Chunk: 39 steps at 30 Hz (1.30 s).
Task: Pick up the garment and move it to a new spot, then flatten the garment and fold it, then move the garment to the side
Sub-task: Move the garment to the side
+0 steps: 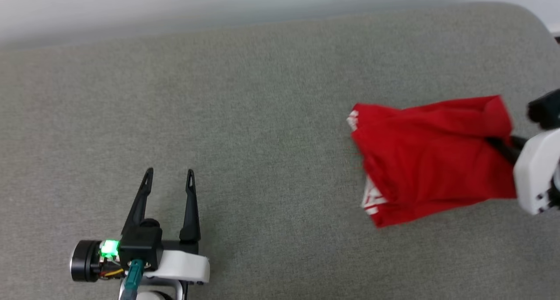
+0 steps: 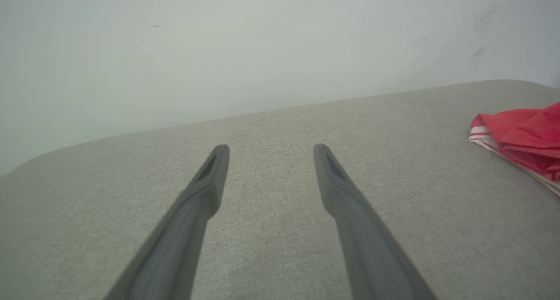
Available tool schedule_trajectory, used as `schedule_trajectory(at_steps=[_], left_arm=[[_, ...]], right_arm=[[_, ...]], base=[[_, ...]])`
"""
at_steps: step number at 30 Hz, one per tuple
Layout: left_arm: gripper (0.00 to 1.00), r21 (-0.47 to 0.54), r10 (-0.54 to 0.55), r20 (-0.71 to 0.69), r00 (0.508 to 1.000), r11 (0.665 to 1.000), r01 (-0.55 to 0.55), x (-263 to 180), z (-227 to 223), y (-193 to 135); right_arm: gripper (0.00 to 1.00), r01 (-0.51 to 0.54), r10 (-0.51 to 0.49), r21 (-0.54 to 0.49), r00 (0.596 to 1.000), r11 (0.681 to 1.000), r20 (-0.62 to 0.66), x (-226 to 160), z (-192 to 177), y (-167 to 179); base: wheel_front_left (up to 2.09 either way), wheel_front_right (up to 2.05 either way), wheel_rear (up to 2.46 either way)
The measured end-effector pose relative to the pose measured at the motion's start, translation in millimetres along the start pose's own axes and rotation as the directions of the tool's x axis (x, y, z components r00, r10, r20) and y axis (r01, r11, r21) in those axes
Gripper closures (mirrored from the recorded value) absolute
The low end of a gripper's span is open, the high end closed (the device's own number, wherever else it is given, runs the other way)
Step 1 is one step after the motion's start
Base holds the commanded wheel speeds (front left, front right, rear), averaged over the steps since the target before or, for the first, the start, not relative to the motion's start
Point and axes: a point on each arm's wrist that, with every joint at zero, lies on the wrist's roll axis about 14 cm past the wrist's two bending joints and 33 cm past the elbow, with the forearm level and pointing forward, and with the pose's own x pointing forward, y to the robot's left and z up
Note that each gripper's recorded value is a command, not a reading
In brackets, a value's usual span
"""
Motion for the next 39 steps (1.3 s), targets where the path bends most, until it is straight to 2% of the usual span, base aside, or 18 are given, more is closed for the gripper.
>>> schedule_trajectory(at_steps=[5, 14, 18, 23, 27, 28, 29, 31, 32, 33, 34, 39], left_arm=[[0.0, 0.0, -0.025, -0.001, 1.0, 1.0, 0.025, 16.3, -8.3, -3.6], [0.0, -0.003, -0.01, -0.02, 1.0, 1.0, 0.01, 37.1, -28.4, 3.8], [0.0, -0.002, 0.0, -0.03, 1.0, 1.0, 0.0, 42.0, -36.0, 7.9], [0.0, 0.008, 0.017, -0.043, 0.999, 1.0, -0.017, 43.1, -42.0, 15.6], [0.0, 0.014, 0.028, -0.042, 0.999, 1.0, -0.028, 41.8, -40.9, 19.1], [0.0, 0.015, 0.031, -0.041, 0.999, 0.999, -0.03, 41.5, -40.0, 19.8], [0.0, 0.015, 0.032, -0.04, 0.999, 0.999, -0.031, 40.9, -39.0, 19.8], [0.0, 0.014, 0.038, -0.037, 0.999, 0.999, -0.038, 39.0, -36.3, 21.1], [0.0, 0.016, 0.042, -0.035, 0.998, 0.999, -0.041, 37.7, -34.8, 21.8], [0.0, 0.016, 0.044, -0.034, 0.998, 0.999, -0.043, 36.0, -33.0, 22.0], [0.0, 0.018, 0.049, -0.033, 0.998, 0.999, -0.048, 33.8, -31.3, 23.0], [0.0, 0.017, 0.062, -0.017, 0.998, 0.998, -0.061, 23.7, -18.8, 25.0]], right_arm=[[1.0, 0.141, -0.139, 0.019, 0.987, 0.99, -0.084, 6.7, -14.0, -59.6], [1.0, 0.36, -0.354, -0.015, 0.906, 0.933, -0.232, 15.3, -42.2, -150.1], [1.0, 0.421, -0.413, -0.022, 0.875, 0.907, -0.252, 21.5, -46.3, -174.4], [1.0, 0.475, -0.464, -0.012, 0.855, 0.88, -0.231, 31.1, -39.1, -192.8], [1.0, 0.478, -0.459, 0.01, 0.85, 0.878, -0.26, 37.3, -49.0, -188.3], [0.95, 0.483, -0.463, 0.013, 0.847, 0.876, -0.261, 36.7, -50.1, -188.6], [0.65, 0.487, -0.466, 0.014, 0.843, 0.873, -0.268, 35.6, -51.8, -188.7], [0.64, 0.491, -0.463, 0.028, 0.837, 0.871, -0.29, 33.6, -57.4, -185.9], [0.54, 0.494, -0.464, 0.033, 0.836, 0.869, -0.293, 32.2, -58.4, -185.0], [0.07, 0.499, -0.47, 0.028, 0.832, 0.866, -0.294, 29.0, -59.0, -185.7], [0.0, 0.507, -0.479, 0.03, 0.831, 0.861, -0.284, 25.5, -56.6, -187.3], [0.0, 0.532, -0.517, 0.039, 0.835, 0.846, -0.19, 7.5, -38.1, -191.8]], base=[[0.0, 0.0, 0.0], [0.0, 0.0, 0.0], [0.0, 0.0, 0.0], [0.0, 0.0, 0.0], [0.0, 0.0, 0.0], [0.0, 0.0, 0.0], [0.0, 0.0, 0.0], [0.0, 0.0, 0.0], [0.0, 0.0, 0.0], [0.0, 0.0, 0.0], [0.0, 0.0, 0.0], [0.0, 0.0, 0.0]])
